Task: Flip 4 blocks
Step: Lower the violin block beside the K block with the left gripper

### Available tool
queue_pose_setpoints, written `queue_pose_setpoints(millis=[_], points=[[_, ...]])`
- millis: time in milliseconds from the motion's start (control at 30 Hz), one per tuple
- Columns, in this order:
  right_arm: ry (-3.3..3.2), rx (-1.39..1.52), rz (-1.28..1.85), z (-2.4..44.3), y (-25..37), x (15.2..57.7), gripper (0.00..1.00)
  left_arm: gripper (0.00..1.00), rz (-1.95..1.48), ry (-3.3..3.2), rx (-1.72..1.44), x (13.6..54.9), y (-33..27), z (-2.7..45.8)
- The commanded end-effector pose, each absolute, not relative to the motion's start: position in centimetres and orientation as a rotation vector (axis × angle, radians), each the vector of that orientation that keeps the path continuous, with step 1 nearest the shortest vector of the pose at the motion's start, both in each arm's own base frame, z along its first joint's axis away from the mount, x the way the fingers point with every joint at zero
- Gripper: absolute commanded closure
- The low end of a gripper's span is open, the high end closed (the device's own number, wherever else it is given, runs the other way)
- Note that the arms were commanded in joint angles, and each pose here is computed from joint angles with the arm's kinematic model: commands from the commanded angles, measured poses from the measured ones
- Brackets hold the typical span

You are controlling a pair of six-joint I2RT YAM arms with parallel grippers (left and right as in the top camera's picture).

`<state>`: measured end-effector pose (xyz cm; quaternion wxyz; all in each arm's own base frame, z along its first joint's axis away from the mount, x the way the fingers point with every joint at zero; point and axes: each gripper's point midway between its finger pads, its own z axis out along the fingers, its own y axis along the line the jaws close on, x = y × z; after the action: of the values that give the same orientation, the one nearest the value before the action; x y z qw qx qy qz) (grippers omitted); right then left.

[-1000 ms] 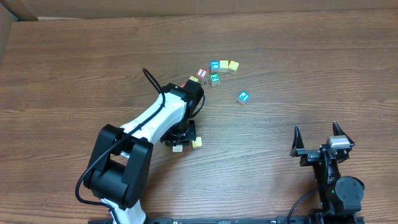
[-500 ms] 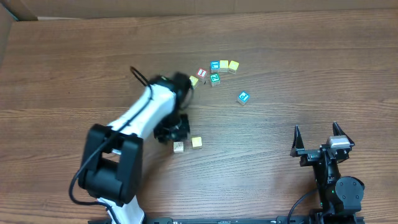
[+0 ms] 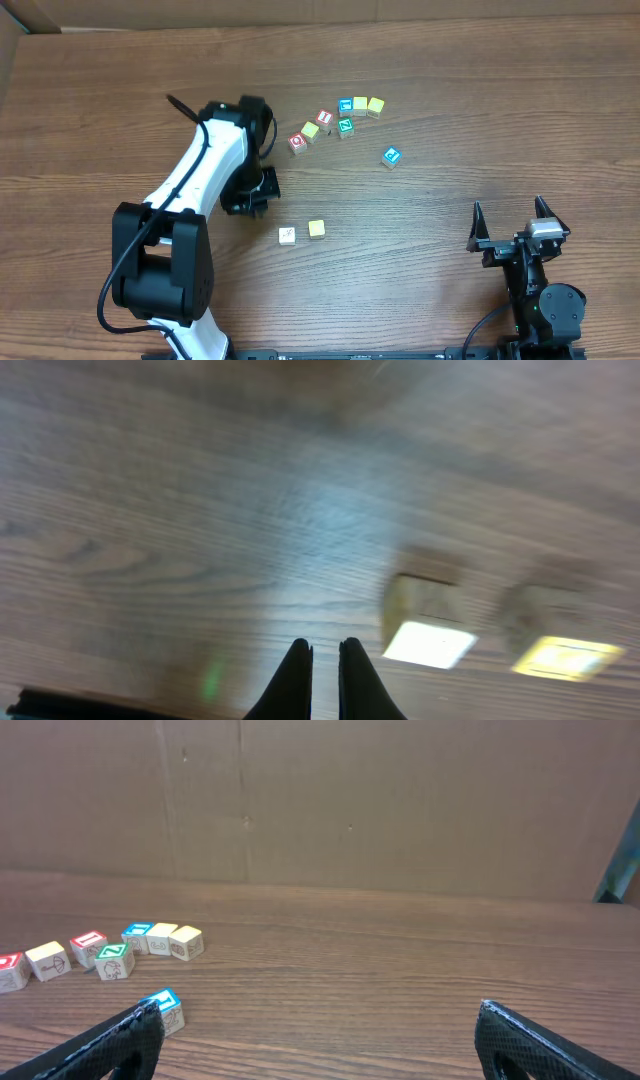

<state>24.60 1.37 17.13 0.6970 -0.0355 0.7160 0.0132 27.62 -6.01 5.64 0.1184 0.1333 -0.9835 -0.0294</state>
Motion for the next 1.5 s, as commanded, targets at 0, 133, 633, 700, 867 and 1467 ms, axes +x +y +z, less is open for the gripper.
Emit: queue_pose_setpoints(millis=[0, 133, 633, 700, 867, 1467], points=[[1.593, -0.077, 0.027, 17.0, 1.3, 24.6, 0.00, 0.96, -0.114, -2.840, 0.356, 25.7, -5.5, 4.4], [1.593, -0.077, 0.027, 17.0, 1.3, 24.6, 0.00, 0.96, -0.079, -2.814, 0.360, 24.5, -5.8, 2.9], [1.593, -0.077, 0.027, 17.0, 1.3, 24.6, 0.00, 0.96, -0.016, -2.773, 0.355, 23.7, -6.6, 2.9], [1.593, -0.077, 0.027, 17.0, 1.3, 24.6, 0.00, 0.96, -0.022, -2.750, 0.355, 23.2, -6.5, 3.1], [1.593, -0.077, 0.027, 17.0, 1.3, 24.6, 0.00, 0.96, -0.040, -2.715, 0.350, 22.2, -6.4, 3.1], [1.593, -0.077, 0.027, 17.0, 1.3, 24.6, 0.00, 0.96, 0.133, -2.740, 0.375, 22.0, -8.2, 0.2]])
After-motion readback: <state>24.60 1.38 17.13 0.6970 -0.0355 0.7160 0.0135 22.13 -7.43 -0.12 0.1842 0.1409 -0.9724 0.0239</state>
